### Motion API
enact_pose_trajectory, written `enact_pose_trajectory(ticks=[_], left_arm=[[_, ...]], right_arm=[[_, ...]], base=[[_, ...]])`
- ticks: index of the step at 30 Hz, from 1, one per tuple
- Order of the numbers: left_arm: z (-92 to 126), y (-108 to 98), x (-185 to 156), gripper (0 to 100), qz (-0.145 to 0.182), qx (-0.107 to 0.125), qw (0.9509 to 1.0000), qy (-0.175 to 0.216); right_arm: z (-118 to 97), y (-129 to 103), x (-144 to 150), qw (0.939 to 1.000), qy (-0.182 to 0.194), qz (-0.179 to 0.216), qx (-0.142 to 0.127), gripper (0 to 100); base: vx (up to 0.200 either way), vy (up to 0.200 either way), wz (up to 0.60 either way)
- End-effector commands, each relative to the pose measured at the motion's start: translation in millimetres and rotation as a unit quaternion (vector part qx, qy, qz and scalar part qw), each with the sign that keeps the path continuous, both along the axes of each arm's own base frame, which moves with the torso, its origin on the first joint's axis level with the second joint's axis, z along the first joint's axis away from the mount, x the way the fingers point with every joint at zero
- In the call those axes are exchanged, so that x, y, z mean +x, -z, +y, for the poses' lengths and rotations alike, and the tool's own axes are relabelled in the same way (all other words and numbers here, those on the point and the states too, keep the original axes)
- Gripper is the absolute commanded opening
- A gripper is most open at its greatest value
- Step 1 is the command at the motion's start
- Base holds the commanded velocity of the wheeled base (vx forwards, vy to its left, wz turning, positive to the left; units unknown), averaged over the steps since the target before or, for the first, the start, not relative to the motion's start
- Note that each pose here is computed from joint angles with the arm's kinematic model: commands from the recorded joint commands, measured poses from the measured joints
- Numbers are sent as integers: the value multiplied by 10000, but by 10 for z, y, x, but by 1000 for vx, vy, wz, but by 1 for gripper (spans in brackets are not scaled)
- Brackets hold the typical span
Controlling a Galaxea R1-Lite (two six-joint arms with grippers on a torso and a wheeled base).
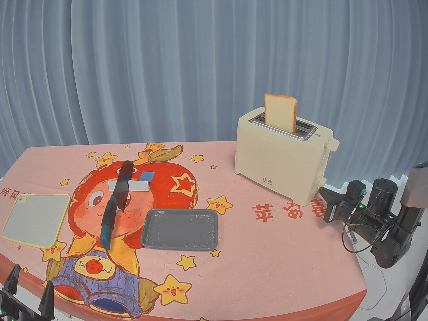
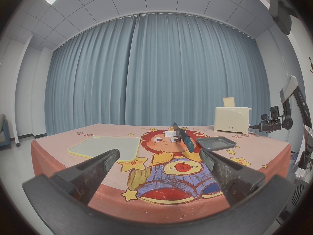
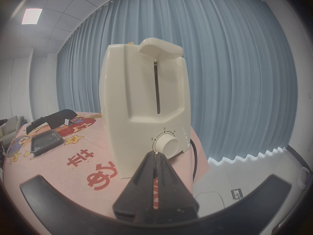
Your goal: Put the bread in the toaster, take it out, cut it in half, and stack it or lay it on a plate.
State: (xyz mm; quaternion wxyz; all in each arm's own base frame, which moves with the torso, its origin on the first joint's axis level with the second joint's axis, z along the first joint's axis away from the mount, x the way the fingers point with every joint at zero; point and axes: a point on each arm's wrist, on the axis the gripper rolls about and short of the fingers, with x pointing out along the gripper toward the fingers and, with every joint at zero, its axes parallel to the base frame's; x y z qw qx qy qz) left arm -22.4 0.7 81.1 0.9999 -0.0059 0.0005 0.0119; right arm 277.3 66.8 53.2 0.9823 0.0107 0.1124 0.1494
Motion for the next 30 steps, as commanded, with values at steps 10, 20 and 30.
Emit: enact_pose_trajectory(ticks=[10, 20, 30], left_arm=[[0, 48, 14, 100, 94, -1, 10000, -4], [0, 48, 14, 100, 94, -1, 10000, -4], [0, 48, 14, 100, 94, -9, 10000, -4]], right_arm=[[5, -8, -15, 10000, -19, -34, 5, 0], [11, -41, -34, 10000, -2, -88, -15, 0], [47, -423, -271, 9976, -68, -682, 84, 0]], base=[[0, 0, 0], [0, 0, 0], [0, 0, 0]])
